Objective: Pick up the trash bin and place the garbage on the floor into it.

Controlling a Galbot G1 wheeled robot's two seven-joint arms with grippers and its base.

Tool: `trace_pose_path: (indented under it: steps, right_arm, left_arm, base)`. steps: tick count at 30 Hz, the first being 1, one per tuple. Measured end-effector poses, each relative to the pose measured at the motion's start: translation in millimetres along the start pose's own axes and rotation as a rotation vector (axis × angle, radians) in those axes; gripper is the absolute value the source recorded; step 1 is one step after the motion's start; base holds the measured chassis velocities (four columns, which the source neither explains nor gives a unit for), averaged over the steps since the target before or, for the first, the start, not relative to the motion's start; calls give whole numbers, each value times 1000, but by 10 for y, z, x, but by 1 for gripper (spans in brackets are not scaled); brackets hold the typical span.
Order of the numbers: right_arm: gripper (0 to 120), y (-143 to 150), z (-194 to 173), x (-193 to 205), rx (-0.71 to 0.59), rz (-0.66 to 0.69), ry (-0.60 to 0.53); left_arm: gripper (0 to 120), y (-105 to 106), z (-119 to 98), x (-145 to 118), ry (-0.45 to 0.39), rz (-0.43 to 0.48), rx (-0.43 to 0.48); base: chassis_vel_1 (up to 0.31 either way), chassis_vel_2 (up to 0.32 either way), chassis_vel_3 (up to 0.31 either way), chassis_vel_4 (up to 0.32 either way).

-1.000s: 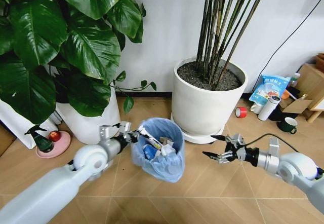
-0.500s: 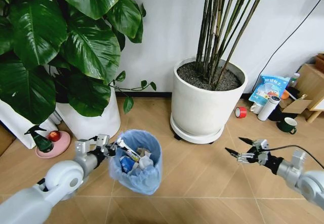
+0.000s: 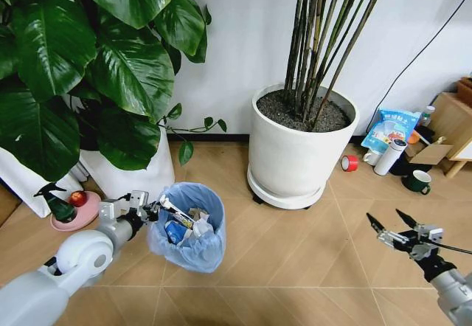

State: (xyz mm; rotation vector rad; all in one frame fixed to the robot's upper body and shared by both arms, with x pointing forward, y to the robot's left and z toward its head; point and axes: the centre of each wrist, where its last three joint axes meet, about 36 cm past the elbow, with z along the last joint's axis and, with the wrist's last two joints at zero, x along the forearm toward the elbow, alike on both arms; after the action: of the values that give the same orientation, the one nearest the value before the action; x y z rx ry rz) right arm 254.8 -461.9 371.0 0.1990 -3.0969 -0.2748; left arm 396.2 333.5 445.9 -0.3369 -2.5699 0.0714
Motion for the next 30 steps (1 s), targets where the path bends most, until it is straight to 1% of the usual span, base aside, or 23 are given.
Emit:
trace_pose_path:
  steps: [2,6,7,11,14,18,21,30]
  right_arm:
    - [100,38,11,-5,-6,7,-9]
    - [100,210,120,-25,-11,35,-58]
    - [100,210,120,-25,-11,35,-58]
    - [100,419,354,23,-18,46,-91]
    - [100,506,450,62,-36,65,-109]
    - [100,484,493,94,-35,84,-115]
    - [100,448,491,96,-31,91,-124]
    - [100,498,521,83,-42,84,-131]
  left_arm:
    - [0,-4,16,12,0,-2,0]
    - [0,-30,64,57,-2,-7,6]
    - [0,-30,64,57,-2,-7,6]
    - [0,-33,149,119,4,-18,10]
    - [0,-32,146,120,-2,-21,12]
    - [0,-56,131,125,-11,-17,17]
    - [0,-58,158,146,-12,-24,22]
    - [0,-65,212,190,-16,-33,37]
  base:
    - [0,0,0,0]
    - [0,0,0,0]
    - [0,0,0,0]
    - [0,0,0,0]
    - [0,0,0,0]
    - [0,0,0,0]
    - [0,0,0,0]
    - [0,0,0,0]
